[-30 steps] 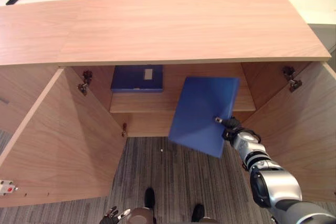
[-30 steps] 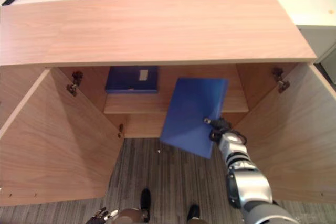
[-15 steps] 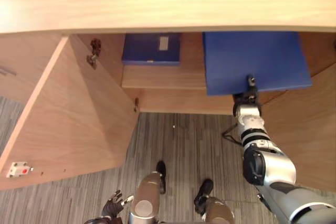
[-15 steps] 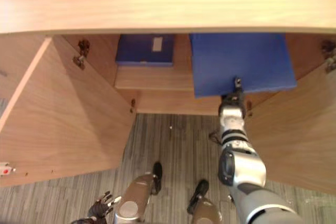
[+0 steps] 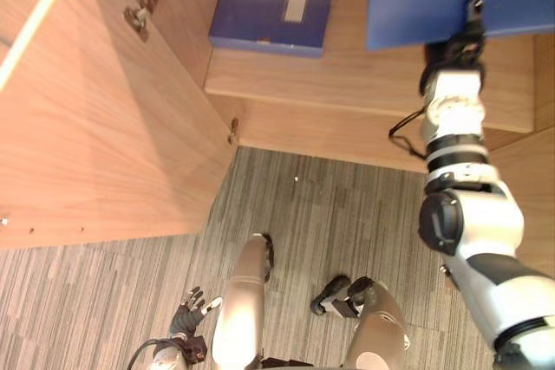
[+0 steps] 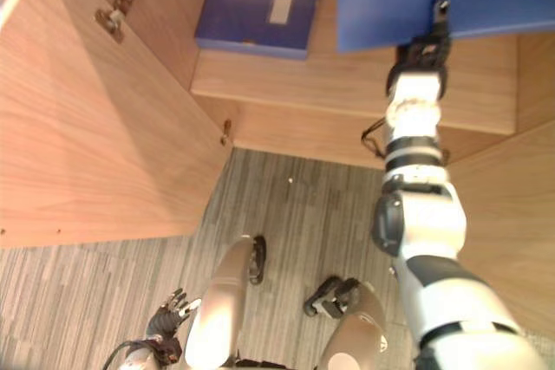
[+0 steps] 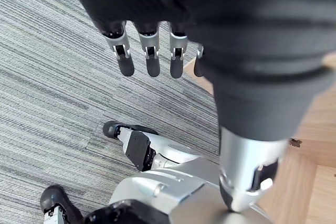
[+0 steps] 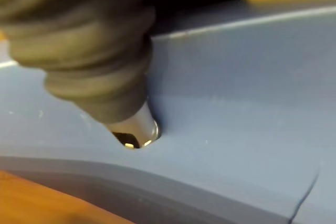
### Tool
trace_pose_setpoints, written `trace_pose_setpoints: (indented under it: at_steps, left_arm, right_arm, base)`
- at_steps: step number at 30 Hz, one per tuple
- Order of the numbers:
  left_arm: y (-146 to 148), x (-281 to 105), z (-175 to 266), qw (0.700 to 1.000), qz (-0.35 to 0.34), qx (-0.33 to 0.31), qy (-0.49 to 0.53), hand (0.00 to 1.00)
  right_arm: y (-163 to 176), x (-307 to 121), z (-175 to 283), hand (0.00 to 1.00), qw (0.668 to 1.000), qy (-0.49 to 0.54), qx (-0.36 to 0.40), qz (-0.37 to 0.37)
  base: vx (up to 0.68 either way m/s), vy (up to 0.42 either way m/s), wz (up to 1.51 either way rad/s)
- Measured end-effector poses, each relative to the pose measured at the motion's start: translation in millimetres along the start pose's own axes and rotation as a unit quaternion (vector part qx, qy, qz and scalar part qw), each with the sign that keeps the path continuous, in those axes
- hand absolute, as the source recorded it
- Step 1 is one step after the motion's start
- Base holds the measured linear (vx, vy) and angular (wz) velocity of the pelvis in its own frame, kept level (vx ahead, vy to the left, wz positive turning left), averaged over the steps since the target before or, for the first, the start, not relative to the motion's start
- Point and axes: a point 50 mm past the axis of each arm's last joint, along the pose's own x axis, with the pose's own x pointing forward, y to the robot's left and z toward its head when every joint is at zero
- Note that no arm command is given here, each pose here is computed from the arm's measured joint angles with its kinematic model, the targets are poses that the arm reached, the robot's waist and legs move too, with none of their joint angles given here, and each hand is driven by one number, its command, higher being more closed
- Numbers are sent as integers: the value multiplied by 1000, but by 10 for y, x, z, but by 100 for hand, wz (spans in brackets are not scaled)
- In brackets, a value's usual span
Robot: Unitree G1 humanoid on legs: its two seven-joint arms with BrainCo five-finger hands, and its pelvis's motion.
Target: Walk over to the cabinet, pick up the folder, carry it to the office cabinet, place the folder inside the office cabinet, then close the office cabinet door
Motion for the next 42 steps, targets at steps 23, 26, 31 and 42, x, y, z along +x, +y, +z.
trace_pose_setpoints:
  at_steps: [23,26,31,42]
  left_arm:
    - [-106,13,33,1000,4,-2,-4,0]
    - [-103,13,26,1000,7,-3,-2,0]
    - [-102,13,24,1000,12,-15,-2,0]
    - [-73,28,21,999,23,-26,0,0]
  right_arm:
    - [-147,77,181,100,987,-23,-108,-120]
    - [-129,79,179,100,986,-21,-111,-121]
    - [-18,105,337,100,988,-39,-97,-112]
    - [280,122,551,100,990,-78,-87,-76]
  base:
    - [-69,-8,6]
    - [-36,-28,6]
    - [-11,-38,12]
    - [-14,-42,10]
